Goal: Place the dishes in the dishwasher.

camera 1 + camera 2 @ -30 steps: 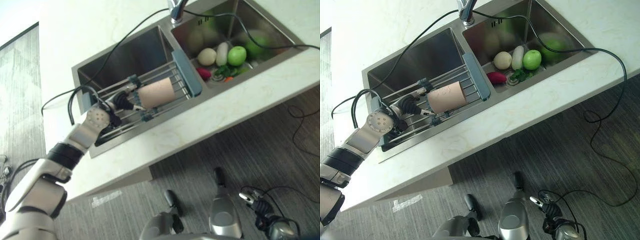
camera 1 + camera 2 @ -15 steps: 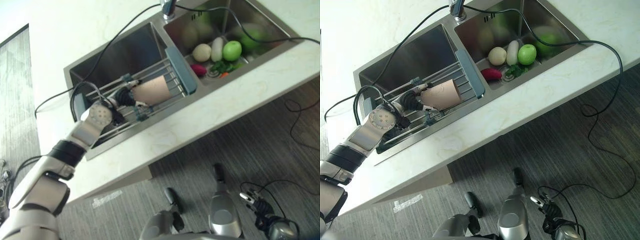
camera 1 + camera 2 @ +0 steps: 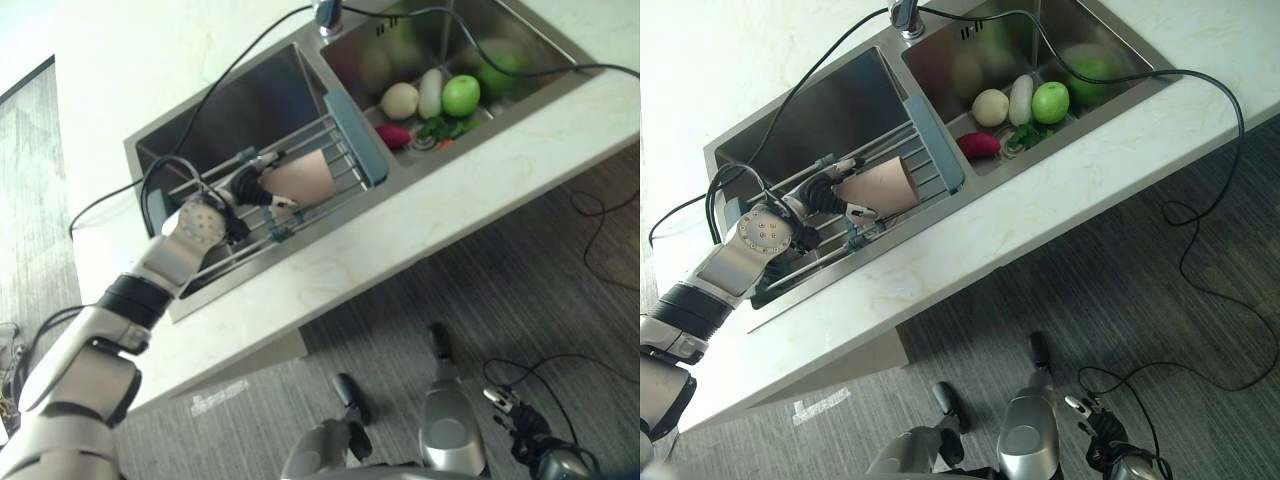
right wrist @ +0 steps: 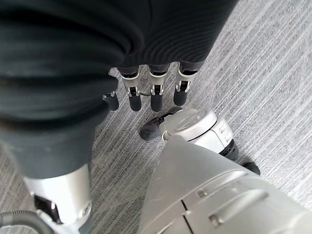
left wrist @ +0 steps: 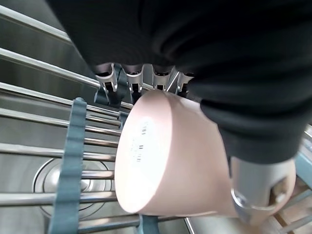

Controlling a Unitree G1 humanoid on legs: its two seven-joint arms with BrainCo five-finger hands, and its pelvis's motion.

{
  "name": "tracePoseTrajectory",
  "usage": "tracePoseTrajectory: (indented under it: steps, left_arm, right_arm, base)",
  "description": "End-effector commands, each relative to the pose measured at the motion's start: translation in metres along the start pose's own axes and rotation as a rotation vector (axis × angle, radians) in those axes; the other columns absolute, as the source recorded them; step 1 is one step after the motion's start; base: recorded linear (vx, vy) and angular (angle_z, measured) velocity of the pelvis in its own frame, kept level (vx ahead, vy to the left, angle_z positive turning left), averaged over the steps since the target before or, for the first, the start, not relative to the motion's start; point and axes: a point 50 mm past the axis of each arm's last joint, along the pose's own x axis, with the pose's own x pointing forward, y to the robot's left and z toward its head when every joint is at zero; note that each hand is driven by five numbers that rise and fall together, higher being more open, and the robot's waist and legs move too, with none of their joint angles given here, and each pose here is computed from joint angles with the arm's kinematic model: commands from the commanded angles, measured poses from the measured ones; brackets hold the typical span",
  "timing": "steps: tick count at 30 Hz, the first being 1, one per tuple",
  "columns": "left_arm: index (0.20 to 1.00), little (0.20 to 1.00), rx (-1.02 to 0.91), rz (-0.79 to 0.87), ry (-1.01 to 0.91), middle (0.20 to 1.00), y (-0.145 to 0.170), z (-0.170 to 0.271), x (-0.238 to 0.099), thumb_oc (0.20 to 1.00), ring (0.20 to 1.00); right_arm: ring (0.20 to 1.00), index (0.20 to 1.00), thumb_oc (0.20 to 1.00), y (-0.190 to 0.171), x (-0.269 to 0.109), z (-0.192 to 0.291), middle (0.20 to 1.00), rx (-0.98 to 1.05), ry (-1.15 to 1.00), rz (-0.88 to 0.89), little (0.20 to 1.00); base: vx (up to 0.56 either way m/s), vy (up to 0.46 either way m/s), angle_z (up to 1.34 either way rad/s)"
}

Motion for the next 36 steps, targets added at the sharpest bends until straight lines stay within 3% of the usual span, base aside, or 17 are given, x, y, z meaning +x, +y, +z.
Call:
tracePoseTrajectory:
  steps: [1,16,34,35,36]
  left_arm:
    - [1.0,1.0,0.096,0.167,-0.043,1.0,0.044,0.017,0.003,1.0,1.0]
    - [1.0,1.0,0.233,0.065,0.057,1.0,0.038,0.014,0.011,1.0,1.0]
    - [1.0,1.0,0.243,-0.111,0.209,1.0,0.016,-0.003,0.021,1.0,1.0]
    - [0.9,0.9,0.259,-0.131,0.217,0.9,0.015,-0.004,0.021,0.9,0.9]
    - [0.674,0.674,0.29,-0.155,0.227,0.674,0.013,-0.005,0.021,0.674,0.674]
  right_arm:
    - [1.0,1.0,1.0,0.002,0.001,0.0,1.0,0.063,-0.019,0.001,1.0]
    - [1.0,1.0,1.0,-0.006,-0.001,0.001,1.0,0.089,-0.008,-0.023,1.0]
    - [1.0,1.0,1.0,-0.004,0.004,0.015,1.0,0.096,-0.055,-0.015,1.0]
    - [1.0,1.0,1.0,-0.004,0.004,0.016,1.0,0.096,-0.057,-0.013,1.0]
    - [1.0,1.0,1.0,-0.004,0.004,0.017,1.0,0.096,-0.06,-0.01,1.0]
  base:
    - [-0.01,0.007,-0.04]
    - [0.0,0.002,-0.01]
    - [-0.01,-0.003,-0.04]
    - [0.0,0.0,0.0]
    - [0.0,0.0,0.0]
